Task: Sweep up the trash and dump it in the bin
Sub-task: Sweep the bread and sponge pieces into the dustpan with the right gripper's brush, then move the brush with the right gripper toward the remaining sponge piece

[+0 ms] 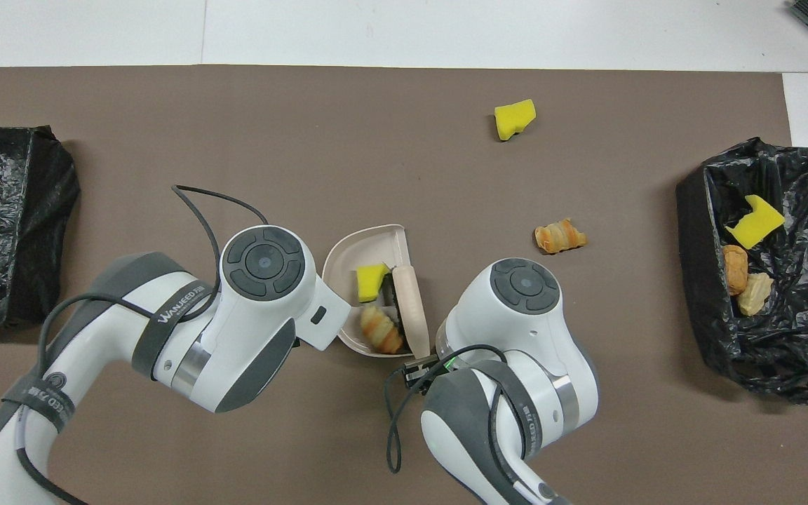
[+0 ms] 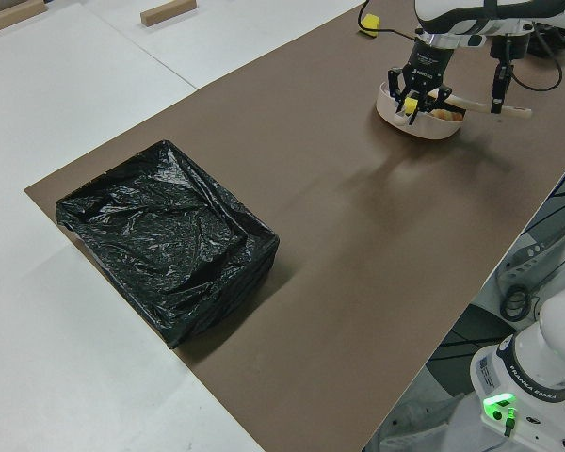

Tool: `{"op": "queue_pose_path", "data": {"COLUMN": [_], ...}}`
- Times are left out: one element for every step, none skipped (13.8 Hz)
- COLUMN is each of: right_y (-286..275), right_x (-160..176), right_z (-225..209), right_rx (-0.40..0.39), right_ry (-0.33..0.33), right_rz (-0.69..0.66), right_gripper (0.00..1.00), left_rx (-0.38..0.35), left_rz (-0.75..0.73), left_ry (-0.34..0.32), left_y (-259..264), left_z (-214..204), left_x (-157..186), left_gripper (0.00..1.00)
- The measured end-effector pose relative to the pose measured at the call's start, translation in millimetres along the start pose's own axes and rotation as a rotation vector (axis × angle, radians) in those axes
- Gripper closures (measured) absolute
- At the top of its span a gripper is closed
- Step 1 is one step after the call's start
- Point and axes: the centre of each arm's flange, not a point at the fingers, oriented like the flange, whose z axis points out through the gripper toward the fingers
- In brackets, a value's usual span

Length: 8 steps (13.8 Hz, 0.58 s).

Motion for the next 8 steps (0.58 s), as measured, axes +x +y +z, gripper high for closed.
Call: {"op": "queue_pose_path", "data": {"right_y": [-5, -3, 7, 22, 42, 60, 72, 78], "right_x": [4, 7, 10, 13, 17, 21, 25, 27], "right_z": [-10, -20, -27, -35, -43, -52, -59, -65], "right_rx": [0.025, 0.034, 0.040, 0.036, 0.015, -0.036, -0.098, -0.162], "right_ry": [0.016, 0.027, 0.022, 0.018, 0.023, 0.035, 0.050, 0.066], "right_rz": [-0.001, 0.003, 0.021, 0.040, 0.049, 0.048, 0.036, 0.017], "right_gripper": [0.74, 0.74, 0.74, 0.74, 0.74, 0.74, 0.74, 0.74], "left_rx": [0.000, 0.000, 0.000, 0.000, 0.001, 0.002, 0.008, 0.016], "left_rz": [0.000, 0.000, 0.000, 0.000, -0.001, -0.010, -0.037, -0.079], "left_ry": [0.000, 0.000, 0.000, 0.000, 0.001, 0.002, 0.008, 0.016], "left_y": [0, 0, 0, 0, 0, 0, -1, -3], "left_z": [0, 0, 0, 0, 0, 0, -1, -2], "left_x": [0, 0, 0, 0, 0, 0, 0, 1], "left_gripper": [0.67, 0.67, 0.67, 0.67, 0.67, 0.67, 0.67, 0.67]}}
